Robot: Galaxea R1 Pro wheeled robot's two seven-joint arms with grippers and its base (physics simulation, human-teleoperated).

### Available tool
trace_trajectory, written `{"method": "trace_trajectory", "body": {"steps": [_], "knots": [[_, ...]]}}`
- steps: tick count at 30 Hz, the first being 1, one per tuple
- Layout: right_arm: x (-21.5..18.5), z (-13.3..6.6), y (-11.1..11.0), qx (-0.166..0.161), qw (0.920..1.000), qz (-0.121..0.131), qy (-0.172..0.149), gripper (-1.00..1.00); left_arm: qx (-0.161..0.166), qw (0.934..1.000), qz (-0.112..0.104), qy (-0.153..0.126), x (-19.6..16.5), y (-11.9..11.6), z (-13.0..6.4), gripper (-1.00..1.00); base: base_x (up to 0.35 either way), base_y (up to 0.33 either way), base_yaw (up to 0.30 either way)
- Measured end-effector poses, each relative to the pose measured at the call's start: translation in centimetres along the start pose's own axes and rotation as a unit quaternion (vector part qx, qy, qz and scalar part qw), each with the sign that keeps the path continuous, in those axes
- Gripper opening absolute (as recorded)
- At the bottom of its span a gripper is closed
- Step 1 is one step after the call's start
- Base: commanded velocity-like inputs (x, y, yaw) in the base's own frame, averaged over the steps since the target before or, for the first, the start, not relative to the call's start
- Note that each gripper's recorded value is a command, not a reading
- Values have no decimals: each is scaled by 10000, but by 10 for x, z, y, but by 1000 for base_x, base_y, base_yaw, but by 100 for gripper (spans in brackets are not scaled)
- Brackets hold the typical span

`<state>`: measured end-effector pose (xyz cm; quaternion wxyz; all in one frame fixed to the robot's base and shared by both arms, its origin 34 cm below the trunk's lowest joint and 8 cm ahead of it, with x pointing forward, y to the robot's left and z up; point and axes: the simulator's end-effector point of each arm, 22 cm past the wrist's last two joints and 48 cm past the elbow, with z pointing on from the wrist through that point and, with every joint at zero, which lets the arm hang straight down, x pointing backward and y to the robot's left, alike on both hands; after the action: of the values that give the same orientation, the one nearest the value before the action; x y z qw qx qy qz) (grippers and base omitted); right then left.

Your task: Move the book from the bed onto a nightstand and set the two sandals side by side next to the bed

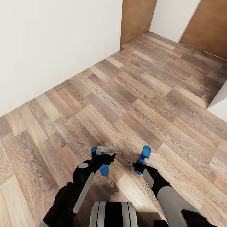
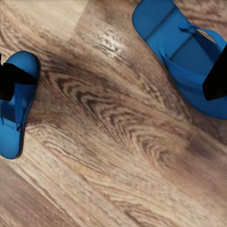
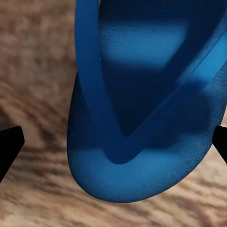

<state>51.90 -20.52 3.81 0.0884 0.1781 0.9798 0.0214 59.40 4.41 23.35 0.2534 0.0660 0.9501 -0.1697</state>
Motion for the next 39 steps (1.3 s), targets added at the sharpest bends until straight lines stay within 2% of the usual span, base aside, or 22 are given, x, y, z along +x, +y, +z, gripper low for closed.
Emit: {"method": "trace_trajectory", "body": {"steps": [18, 25, 39], "knots": [[0, 0, 0, 0, 10000, -2, 0, 100, 16, 10000, 2, -63, -5, -1, -2, 100, 10, -31, 0], [14, 10, -5, 50, 9999, 1, 134, 100, 27, 10000, -55, 64, 8, 1, 7, 100, 0, 0, 0], [14, 10, -6, 59, 9999, 10, 134, 100, 31, 10000, -58, 62, 8, 1, 7, 100, 0, 0, 0]]}}
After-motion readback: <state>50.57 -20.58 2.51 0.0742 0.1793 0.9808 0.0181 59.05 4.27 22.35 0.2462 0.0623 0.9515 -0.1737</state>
